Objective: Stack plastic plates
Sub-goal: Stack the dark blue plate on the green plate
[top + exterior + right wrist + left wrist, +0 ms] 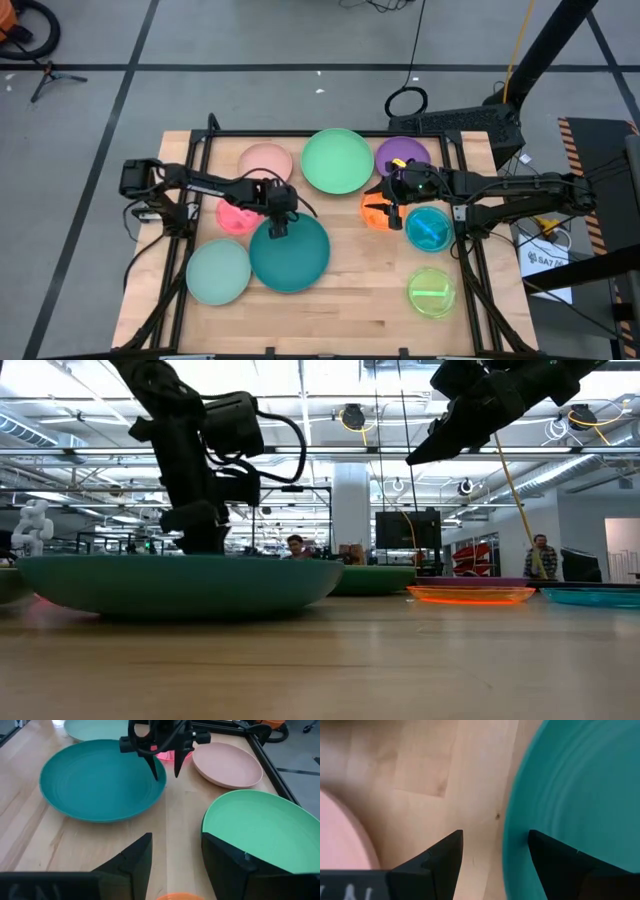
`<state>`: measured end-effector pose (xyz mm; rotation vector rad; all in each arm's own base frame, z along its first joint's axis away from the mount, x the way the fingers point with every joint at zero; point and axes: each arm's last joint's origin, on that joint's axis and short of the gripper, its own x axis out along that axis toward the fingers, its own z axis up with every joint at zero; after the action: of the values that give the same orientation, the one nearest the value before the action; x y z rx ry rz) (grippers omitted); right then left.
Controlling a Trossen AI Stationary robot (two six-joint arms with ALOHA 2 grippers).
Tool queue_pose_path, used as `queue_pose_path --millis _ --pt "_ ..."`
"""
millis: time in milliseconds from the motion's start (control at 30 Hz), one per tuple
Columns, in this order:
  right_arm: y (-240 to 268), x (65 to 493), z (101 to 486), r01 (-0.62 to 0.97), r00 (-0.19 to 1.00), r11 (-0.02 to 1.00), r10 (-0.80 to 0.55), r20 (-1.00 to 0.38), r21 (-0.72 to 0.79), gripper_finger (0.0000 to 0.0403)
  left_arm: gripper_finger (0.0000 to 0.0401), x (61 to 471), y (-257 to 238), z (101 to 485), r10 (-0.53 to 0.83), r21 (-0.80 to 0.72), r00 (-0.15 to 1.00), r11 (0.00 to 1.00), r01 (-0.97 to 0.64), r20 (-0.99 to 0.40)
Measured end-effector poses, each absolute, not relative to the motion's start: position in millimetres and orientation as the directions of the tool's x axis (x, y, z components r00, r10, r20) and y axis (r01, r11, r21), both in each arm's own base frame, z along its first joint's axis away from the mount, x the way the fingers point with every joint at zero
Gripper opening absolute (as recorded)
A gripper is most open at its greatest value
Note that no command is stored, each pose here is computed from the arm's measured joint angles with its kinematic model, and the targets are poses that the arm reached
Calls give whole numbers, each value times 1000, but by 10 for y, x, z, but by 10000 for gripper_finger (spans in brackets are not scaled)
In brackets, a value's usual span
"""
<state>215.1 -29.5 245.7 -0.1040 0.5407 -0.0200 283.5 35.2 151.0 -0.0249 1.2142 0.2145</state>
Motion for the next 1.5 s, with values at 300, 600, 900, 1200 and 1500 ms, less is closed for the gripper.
queue_pose_path --millis 300,600,900,1200,1500 --pt "-295 2151 2456 -8 857 995 -47 -513 -104 164 148 2858 293 1467 116 73 330 987 -141 -937" --pt "-295 2151 2456 -8 857 995 -47 -513 -104 164 20 2871 279 1513 97 37 357 985 -171 -929" --pt "-295 2149 2452 -6 855 995 -47 -517 -100 164 12 2779 267 1797 98 -1 445 976 -217 -890" --pt "-295 2148 2451 -4 854 995 -47 -519 -97 164 10 2623 463 2283 180 -38 632 948 -315 -754" --pt "-295 2150 2455 -4 855 995 -47 -516 -97 164 10 2533 1088 2449 361 -176 701 804 -568 -615"
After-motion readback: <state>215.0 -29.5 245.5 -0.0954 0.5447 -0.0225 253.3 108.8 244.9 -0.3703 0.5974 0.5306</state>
